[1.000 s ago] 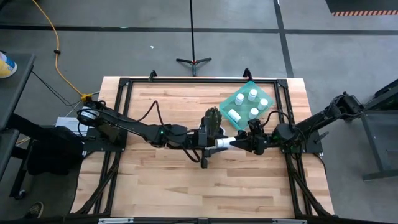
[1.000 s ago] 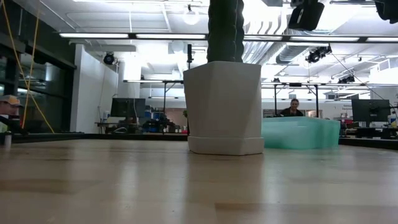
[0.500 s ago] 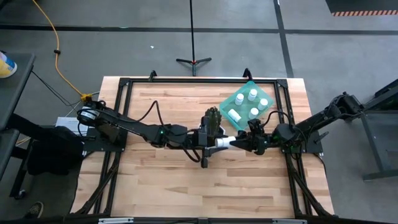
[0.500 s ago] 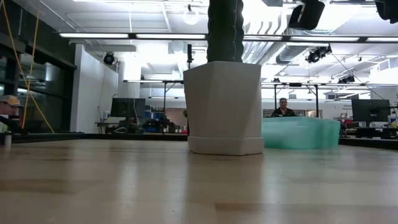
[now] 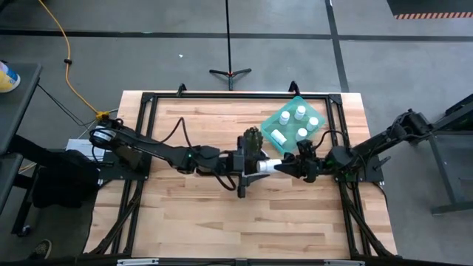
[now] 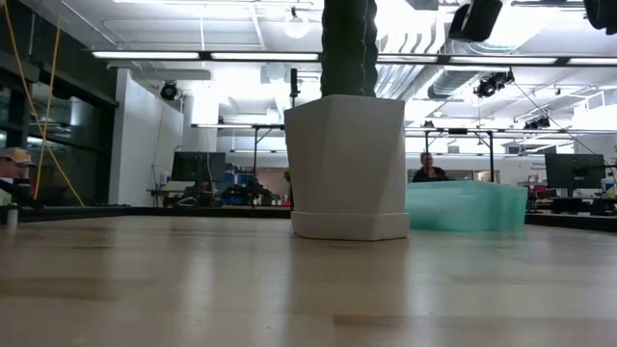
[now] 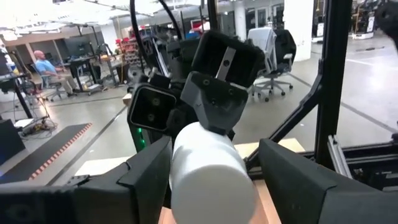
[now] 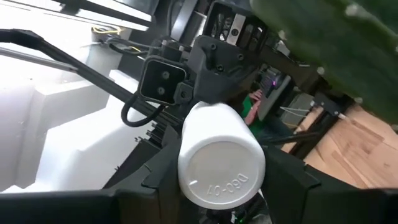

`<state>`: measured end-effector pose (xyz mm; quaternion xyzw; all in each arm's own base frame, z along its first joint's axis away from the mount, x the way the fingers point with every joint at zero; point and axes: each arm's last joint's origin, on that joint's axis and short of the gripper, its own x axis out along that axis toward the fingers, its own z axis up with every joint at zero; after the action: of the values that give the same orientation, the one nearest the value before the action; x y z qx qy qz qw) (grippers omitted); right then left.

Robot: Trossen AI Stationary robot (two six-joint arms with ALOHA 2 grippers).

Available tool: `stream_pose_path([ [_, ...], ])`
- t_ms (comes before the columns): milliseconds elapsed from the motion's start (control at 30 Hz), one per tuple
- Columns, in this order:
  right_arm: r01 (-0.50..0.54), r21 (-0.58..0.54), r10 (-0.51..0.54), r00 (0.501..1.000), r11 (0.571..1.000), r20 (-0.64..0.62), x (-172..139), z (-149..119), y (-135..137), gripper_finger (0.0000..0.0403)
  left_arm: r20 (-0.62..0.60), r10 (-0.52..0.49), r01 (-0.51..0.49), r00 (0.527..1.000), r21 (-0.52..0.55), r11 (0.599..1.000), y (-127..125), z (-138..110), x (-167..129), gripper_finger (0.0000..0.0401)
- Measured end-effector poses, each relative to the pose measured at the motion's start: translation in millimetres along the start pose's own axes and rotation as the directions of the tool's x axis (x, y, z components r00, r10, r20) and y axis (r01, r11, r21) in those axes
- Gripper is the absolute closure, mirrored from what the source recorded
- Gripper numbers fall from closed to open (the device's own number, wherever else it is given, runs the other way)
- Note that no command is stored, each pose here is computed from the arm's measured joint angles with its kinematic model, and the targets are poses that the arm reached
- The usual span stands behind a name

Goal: Pick and place pill bottles into a basket
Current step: Put the white medicine bottle into the blue bin

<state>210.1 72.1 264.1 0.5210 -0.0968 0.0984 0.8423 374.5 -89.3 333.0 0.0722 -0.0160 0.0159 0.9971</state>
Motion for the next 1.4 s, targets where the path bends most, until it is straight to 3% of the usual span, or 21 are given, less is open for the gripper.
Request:
stream_pose_path([
  [267, -0.038, -0.040, 0.039, 0.999, 0.998, 0.037, -7.0, 9.8, 11.5, 0.0238, 0.023, 0.002, -0.002, 1.000, -0.003, 1.000, 9.2, 24.2, -18.9, 0.0162],
  [433, -0.033, -0.077, 0.039, 0.997, 0.996, 0.070, -12.2, 16.1, 17.1, 0.0238, -0.091, -0.018, 0.021, 0.996, 0.021, 1.000, 19.0, 38.1, -45.9, 0.0193],
  [567, -0.025, -0.111, 0.035, 0.996, 0.993, 0.086, -17.9, 21.5, 21.8, 0.0238, -0.191, -0.028, 0.029, 0.981, 0.005, 1.000, 30.2, 50.3, -76.9, 0.0243],
  [733, 0.007, -0.156, 0.012, 0.992, 0.988, 0.125, -28.2, 30.9, 28.3, 0.0238, -0.357, 0.040, -0.049, 0.933, -0.015, 0.999, 45.3, 52.8, -118.6, 0.0342],
  [800, 0.031, -0.163, -0.008, 0.990, 0.986, 0.140, -32.7, 34.3, 29.8, 0.0238, -0.415, 0.087, -0.103, 0.906, -0.016, 0.995, 50.6, 44.3, -136.3, 0.0378],
  [967, 0.072, -0.181, -0.039, 0.983, 0.981, 0.177, -45.7, 43.5, 35.0, 0.0238, -0.438, 0.190, -0.230, 0.879, -0.039, 0.972, 57.1, 3.4, -169.7, 0.0355],
  [1067, 0.081, -0.183, -0.045, 0.980, 0.980, 0.193, -53.2, 48.6, 38.0, 0.0238, -0.394, 0.190, -0.238, 0.899, -0.078, 0.968, 57.7, -26.6, -187.4, 0.0350],
  [1200, 0.114, -0.186, -0.070, 0.971, 0.976, 0.228, -62.6, 54.6, 40.3, 0.0238, -0.298, 0.177, -0.211, 0.938, -0.087, 0.974, 59.0, -60.0, -210.9, 0.0380],
  [1400, 0.173, -0.188, -0.119, 0.956, 0.967, 0.268, -75.4, 61.2, 40.6, 0.0238, -0.131, 0.227, -0.242, 0.965, -0.105, 0.965, 66.7, -86.0, -247.3, 0.0360],
])
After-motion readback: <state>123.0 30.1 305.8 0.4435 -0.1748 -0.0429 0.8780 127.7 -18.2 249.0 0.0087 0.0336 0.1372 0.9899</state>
